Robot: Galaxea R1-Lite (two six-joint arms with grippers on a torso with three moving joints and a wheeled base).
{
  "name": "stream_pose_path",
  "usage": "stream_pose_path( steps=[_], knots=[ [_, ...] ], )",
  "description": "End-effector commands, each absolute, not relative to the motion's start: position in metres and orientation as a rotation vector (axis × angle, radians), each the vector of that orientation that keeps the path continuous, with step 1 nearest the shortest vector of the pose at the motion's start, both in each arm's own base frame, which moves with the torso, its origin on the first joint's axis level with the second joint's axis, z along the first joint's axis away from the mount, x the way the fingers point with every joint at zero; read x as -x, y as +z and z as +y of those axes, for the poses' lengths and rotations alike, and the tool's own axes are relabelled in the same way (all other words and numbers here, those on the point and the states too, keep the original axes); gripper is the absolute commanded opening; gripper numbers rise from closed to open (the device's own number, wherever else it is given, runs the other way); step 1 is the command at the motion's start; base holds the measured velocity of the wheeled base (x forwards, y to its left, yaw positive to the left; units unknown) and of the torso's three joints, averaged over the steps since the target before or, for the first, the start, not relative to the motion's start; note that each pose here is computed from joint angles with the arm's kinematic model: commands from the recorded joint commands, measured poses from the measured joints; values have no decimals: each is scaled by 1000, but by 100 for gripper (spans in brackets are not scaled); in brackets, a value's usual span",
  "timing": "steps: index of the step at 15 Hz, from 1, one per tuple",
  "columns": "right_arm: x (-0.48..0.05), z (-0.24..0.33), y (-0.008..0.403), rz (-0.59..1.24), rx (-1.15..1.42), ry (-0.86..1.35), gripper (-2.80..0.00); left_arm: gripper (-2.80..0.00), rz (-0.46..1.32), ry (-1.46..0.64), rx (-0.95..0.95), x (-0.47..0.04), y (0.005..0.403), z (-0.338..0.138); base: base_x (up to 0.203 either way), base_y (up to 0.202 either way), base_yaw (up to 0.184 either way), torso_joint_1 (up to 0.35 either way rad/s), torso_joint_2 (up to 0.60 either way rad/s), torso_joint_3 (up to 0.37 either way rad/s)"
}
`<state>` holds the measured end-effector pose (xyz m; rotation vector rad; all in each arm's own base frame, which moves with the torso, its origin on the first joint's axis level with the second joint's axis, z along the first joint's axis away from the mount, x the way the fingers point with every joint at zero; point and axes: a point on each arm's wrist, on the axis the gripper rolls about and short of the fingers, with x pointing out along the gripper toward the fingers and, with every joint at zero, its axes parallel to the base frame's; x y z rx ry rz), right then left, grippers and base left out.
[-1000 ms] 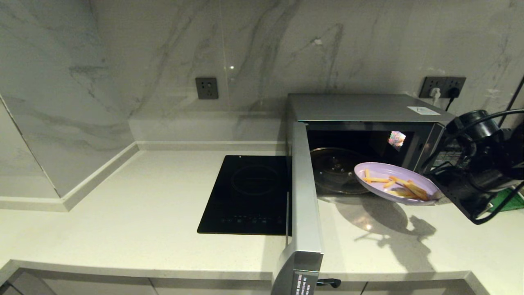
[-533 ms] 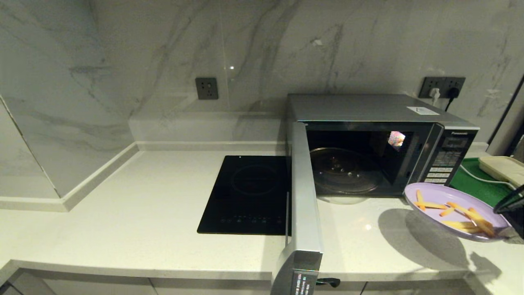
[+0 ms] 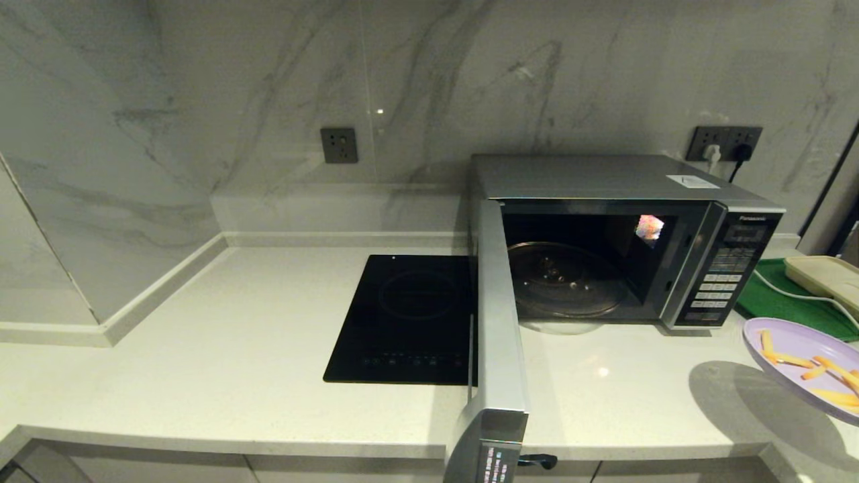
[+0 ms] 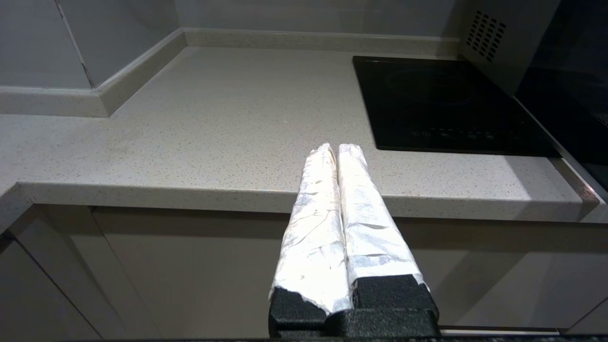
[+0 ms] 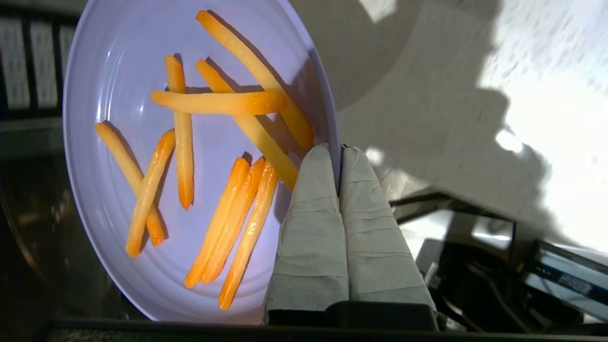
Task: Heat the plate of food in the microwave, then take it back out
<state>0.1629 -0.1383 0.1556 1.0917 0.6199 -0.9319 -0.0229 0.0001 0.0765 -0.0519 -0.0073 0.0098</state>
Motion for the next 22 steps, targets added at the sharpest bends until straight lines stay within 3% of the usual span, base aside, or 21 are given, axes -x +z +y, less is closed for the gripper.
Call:
stream_pose_path(
  steps=[1, 7, 21, 22],
  knots=[
    [-170, -163, 132, 651, -1123, -992, -280, -280, -8, 11, 52, 23, 77, 0, 0, 0, 0, 0, 0, 0],
    [-196, -211, 85, 627, -1100, -1024, -280, -280, -8, 11, 52, 23, 77, 0, 0, 0, 0, 0, 0, 0],
    [-204, -265, 42, 636, -1071, -1073, -280, -280, -8, 11, 52, 23, 77, 0, 0, 0, 0, 0, 0, 0],
    [-204, -265, 41, 640, -1073, -1073, 0, -280, -8, 11, 52, 23, 77, 0, 0, 0, 0, 0, 0, 0]
  ],
)
